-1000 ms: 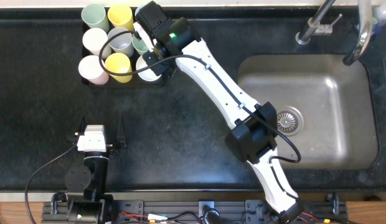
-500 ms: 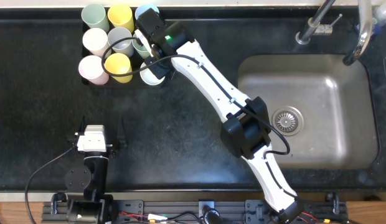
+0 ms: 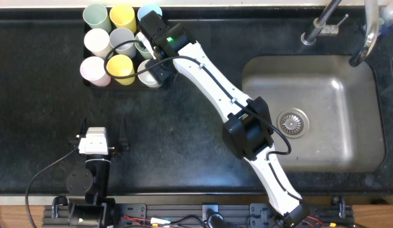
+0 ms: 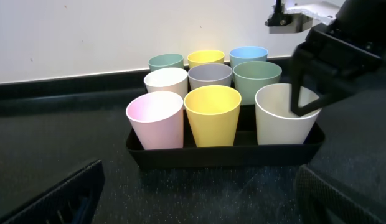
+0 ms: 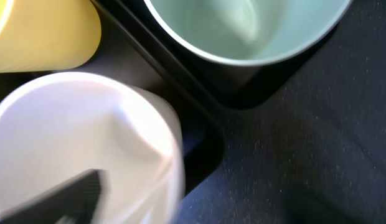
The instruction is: Store Cups
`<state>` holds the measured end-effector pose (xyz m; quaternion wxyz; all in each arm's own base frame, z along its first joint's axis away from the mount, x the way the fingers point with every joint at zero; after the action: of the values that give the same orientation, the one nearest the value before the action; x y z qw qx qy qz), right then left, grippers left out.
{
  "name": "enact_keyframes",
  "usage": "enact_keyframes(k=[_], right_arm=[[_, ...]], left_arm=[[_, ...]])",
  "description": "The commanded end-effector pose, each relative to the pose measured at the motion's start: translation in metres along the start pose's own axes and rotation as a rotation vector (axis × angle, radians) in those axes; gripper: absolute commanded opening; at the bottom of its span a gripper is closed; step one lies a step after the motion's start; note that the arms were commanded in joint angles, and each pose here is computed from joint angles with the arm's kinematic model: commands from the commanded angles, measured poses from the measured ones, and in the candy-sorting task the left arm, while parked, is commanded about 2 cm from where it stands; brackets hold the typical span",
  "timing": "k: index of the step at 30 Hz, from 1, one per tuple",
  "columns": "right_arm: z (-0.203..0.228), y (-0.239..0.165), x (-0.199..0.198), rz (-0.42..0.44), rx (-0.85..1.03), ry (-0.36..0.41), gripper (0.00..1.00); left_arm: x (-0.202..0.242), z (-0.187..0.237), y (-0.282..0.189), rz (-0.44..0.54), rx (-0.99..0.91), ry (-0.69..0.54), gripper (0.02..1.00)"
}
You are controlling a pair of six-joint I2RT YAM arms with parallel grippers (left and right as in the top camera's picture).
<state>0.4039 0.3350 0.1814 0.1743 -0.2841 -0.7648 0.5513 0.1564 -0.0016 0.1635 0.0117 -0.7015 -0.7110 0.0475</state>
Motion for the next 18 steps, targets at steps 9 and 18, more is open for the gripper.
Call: enact_keyframes(k=[9,18], right_arm=[[-0.010,-0.004,-0.007,0.089,-0.044,0.000,0.996],[-0.029,-0.057,-0.015,0.110,-0.167,0.058,0.998]], left_arm=[[-0.002,0.000,0.000,0.014,-0.007,0.019,0.998],[-0.002,0.000,0.000,0.014,-0.007,0.019,0.998]])
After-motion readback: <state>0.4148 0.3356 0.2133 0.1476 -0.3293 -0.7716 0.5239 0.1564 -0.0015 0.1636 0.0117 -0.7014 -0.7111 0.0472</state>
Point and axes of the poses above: each gripper's point midway between its finger pads, its own y axis out along the fingers, its own x axis along the line the jaws close on, z = x × y, the point moved 9 cm from there along -y, back along the fingers, and after that the axes turned 8 degrees about -y, right-handed, at the moved point
